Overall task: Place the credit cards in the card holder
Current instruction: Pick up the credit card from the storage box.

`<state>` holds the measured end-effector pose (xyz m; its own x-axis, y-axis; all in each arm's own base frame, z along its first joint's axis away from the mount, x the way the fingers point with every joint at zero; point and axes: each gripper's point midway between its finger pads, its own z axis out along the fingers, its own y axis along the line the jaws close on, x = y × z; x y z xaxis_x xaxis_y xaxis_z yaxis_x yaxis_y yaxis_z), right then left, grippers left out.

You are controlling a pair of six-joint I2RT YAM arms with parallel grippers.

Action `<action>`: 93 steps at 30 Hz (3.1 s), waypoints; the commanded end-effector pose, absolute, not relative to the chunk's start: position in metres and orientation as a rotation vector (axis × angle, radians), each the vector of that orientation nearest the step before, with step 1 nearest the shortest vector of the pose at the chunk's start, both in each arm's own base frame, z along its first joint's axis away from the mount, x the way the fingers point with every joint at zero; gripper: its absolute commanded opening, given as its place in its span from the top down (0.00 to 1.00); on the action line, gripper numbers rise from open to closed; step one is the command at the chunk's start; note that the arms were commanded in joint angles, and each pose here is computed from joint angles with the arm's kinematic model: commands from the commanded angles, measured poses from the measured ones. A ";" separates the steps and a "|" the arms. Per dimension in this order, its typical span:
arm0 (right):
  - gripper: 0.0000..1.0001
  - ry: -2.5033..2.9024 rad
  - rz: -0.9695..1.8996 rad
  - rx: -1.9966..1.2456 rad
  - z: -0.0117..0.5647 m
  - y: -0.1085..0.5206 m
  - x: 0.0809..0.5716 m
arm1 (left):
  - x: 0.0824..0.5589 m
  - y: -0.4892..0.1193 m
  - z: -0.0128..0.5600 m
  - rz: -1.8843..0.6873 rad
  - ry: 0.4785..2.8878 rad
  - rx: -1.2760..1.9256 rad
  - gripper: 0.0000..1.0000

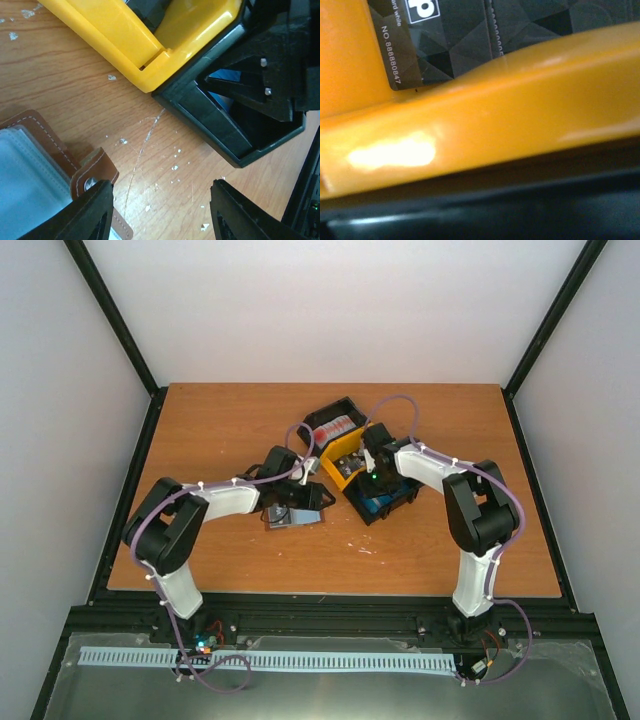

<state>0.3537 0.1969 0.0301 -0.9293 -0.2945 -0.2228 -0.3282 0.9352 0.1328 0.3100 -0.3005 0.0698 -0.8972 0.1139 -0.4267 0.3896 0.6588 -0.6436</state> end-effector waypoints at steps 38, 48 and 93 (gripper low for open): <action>0.80 2.923 0.625 -0.433 0.073 0.229 0.326 | 0.332 -0.338 0.033 -1.036 2.559 0.450 0.63; 0.79 2.949 0.717 -0.468 0.079 0.234 0.309 | 0.333 -0.338 0.031 -1.027 2.562 0.457 0.63; 0.97 2.811 0.487 -0.372 0.156 0.209 0.325 | 0.336 -0.331 0.075 -0.978 2.496 0.467 0.56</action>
<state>0.3240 0.2124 0.1134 -0.9350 -0.2697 -0.2303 -0.3310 0.8968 0.2935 0.3310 -0.3251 0.0400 -0.8943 0.1515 -0.4211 0.3933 0.7149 -0.5782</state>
